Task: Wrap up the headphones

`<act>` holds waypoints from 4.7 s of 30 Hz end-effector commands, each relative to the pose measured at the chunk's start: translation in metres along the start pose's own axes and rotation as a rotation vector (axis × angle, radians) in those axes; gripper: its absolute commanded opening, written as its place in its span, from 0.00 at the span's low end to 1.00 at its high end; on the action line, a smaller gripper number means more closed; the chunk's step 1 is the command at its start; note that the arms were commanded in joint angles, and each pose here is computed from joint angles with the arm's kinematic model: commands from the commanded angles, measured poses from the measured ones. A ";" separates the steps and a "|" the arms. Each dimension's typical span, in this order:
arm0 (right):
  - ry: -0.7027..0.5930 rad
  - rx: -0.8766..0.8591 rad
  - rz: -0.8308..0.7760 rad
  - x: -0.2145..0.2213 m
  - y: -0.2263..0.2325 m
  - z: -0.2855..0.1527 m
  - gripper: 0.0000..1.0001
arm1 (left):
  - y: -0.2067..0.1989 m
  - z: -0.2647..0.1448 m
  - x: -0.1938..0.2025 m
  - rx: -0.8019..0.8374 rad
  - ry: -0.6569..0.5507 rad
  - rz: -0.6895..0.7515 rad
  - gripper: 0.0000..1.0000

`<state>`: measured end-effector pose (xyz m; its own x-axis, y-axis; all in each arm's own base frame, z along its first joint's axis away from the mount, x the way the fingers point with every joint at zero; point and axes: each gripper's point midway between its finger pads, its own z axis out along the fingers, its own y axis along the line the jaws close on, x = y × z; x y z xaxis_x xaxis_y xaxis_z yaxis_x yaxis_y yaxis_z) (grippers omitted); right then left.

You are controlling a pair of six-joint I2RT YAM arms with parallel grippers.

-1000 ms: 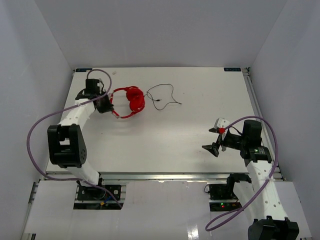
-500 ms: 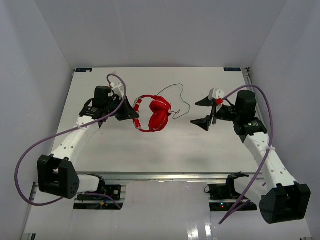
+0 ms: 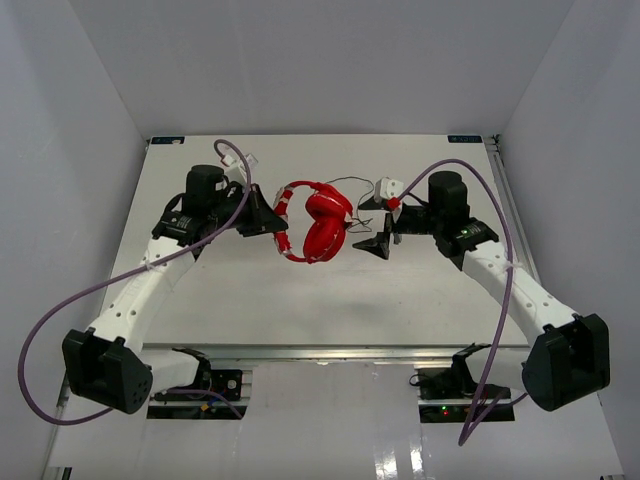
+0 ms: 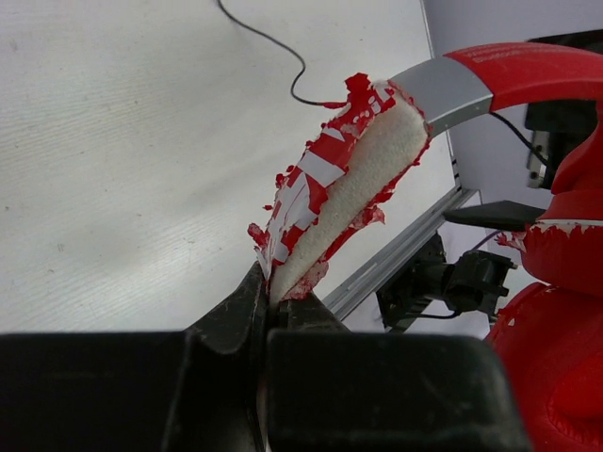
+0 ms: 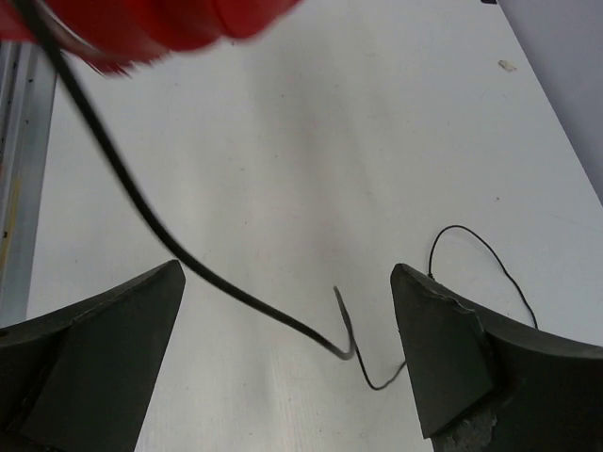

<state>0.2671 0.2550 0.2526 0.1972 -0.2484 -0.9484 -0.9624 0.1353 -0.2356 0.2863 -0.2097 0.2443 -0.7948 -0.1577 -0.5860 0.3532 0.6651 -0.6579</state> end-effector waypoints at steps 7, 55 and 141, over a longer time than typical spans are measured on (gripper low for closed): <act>-0.186 -0.215 0.031 -0.014 0.005 0.030 0.83 | -0.119 -0.071 -0.061 0.272 -0.190 0.065 0.00; 0.775 0.411 -0.523 0.000 -0.059 -0.059 0.08 | 0.042 0.162 -0.103 -0.541 -0.115 0.388 0.00; -0.079 -0.371 0.395 0.051 0.090 -0.005 0.36 | -0.173 -0.096 -0.223 -0.166 -1.000 0.071 0.00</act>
<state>0.1973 0.2526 0.1815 -0.2422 -0.1559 -0.9576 -0.9532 -0.1461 0.2649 0.3604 -0.2586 0.4713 -0.1591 -0.4819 -0.8617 0.2823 0.8141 -0.5075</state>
